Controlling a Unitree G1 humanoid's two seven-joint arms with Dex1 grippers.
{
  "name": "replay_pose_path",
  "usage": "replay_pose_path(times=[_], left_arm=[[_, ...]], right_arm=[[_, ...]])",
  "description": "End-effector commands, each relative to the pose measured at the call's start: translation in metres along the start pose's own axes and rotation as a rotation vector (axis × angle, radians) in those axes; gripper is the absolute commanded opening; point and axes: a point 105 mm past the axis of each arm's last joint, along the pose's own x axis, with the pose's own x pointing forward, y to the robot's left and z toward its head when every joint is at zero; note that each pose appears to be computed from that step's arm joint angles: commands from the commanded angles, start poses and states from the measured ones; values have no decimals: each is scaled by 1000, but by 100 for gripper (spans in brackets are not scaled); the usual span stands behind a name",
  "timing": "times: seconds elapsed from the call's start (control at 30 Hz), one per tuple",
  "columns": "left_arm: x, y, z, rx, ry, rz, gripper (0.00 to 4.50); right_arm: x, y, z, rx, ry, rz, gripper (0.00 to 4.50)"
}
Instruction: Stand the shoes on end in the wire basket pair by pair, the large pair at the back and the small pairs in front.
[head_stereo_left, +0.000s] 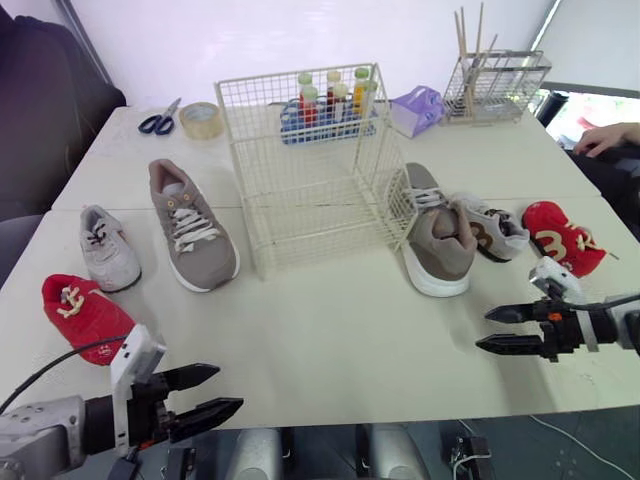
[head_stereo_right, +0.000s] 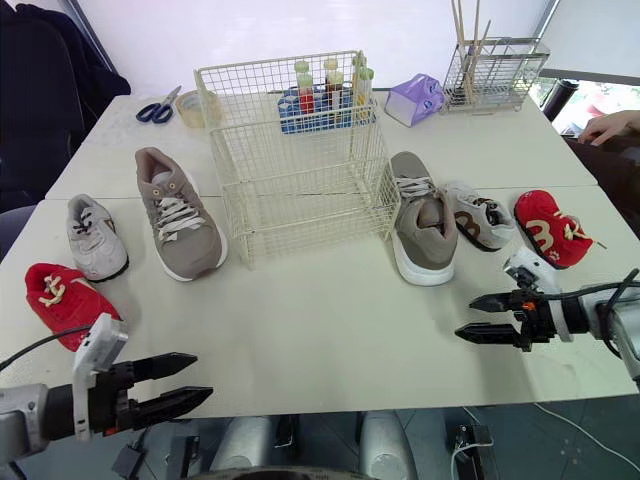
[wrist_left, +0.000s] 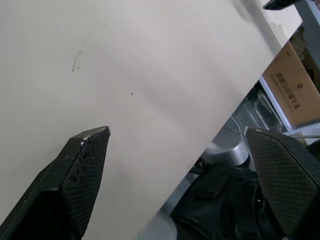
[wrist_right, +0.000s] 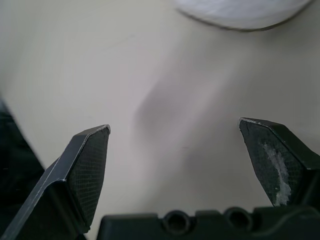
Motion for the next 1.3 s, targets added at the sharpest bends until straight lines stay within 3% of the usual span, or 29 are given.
replay_pose_path(times=[0.03, 0.1, 0.17, 0.33, 0.47, 0.6, 1.0, 1.1, 1.3], left_arm=[[-4, -9, 33, 32, -59, -98, 450], [-14, -11, 68, 166, -64, -129, 450], [-21, -17, 97, 277, -68, -144, 450], [-31, -34, 135, 469, -71, -137, 450], [-41, -39, 145, 547, -81, -82, 450], [-49, -47, 150, 588, -106, -42, 450], [-42, -39, 142, 523, -161, -14, 450], [-40, -34, 143, 523, -166, -17, 450], [-35, -31, 145, 530, -182, -30, 450]], right_arm=[[-48, 3, 85, -226, -159, -89, 445], [-62, 22, 146, -395, -273, -44, 445], [-64, 38, 184, -527, -321, 16, 445], [-17, 64, 228, -775, -259, 225, 445], [24, 76, 231, -903, -135, 335, 445], [53, 59, 229, -950, -18, 326, 445], [89, 47, 211, -969, 125, 351, 445], [96, 45, 201, -1000, 185, 356, 372], [98, 48, 206, -1032, 170, 346, 91]])
